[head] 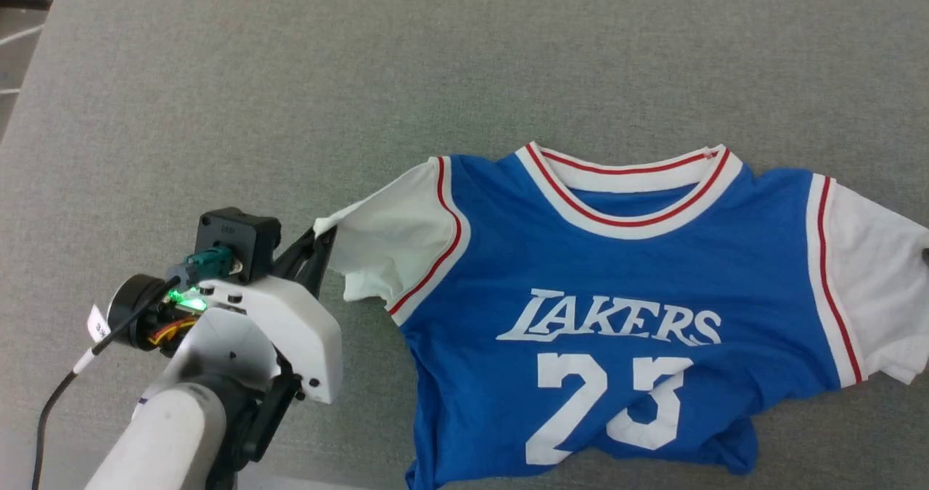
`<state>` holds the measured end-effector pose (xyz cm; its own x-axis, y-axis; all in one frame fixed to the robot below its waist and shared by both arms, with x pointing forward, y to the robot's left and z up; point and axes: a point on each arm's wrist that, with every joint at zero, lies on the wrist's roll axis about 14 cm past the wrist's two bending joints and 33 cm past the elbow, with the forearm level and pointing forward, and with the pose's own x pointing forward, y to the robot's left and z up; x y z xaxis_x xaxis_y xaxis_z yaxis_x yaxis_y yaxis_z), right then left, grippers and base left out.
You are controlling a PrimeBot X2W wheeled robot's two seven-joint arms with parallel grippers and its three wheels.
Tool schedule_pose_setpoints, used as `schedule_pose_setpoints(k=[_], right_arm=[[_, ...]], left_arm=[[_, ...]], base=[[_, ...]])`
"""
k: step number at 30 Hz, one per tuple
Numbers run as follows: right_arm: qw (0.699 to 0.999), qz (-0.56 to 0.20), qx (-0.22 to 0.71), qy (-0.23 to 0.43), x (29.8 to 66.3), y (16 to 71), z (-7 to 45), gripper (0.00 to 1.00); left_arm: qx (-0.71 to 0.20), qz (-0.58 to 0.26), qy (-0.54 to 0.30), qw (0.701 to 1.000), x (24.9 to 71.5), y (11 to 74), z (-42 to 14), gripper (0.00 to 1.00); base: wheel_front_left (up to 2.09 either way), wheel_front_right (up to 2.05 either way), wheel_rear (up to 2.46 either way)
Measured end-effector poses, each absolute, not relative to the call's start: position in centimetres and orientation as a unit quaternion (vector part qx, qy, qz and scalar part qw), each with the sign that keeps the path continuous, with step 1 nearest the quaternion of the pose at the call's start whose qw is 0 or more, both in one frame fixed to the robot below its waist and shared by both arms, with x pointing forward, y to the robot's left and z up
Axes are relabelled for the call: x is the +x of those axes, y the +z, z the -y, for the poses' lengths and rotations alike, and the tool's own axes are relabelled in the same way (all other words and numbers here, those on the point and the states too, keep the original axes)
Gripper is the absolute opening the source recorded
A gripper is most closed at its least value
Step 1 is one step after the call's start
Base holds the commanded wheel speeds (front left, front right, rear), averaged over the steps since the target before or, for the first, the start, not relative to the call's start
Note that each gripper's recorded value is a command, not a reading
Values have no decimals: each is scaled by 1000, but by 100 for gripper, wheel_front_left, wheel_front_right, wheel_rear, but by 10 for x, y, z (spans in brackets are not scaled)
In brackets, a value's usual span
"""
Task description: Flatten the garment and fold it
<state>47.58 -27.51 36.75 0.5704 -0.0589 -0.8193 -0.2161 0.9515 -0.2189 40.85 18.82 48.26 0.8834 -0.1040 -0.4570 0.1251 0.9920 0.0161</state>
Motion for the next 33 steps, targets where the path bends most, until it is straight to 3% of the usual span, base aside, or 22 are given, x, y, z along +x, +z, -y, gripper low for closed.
schedule_pose_setpoints(k=[1,2,3,7,14,23,33], right_arm=[[871,-464,-155,50,476,365,274,100],[867,-467,-163,54,475,362,273,56],[864,-471,-170,58,475,360,273,0],[863,-467,-178,75,475,358,266,0],[902,-383,-188,71,494,391,269,0],[963,-156,-211,55,530,536,263,0],[971,47,-231,42,494,685,254,0]], left_arm=[[23,-236,-58,970,408,481,-189,0],[23,-238,-57,969,408,479,-190,0],[23,-240,-56,969,408,478,-190,0],[24,-243,-53,968,409,475,-192,0],[24,-209,-49,976,415,489,-197,0],[11,-77,-13,997,426,558,-219,0],[2,118,25,993,418,672,-245,0]], base=[[0,0,0],[0,0,0],[0,0,0],[0,0,0],[0,0,0],[0,0,0],[0,0,0]])
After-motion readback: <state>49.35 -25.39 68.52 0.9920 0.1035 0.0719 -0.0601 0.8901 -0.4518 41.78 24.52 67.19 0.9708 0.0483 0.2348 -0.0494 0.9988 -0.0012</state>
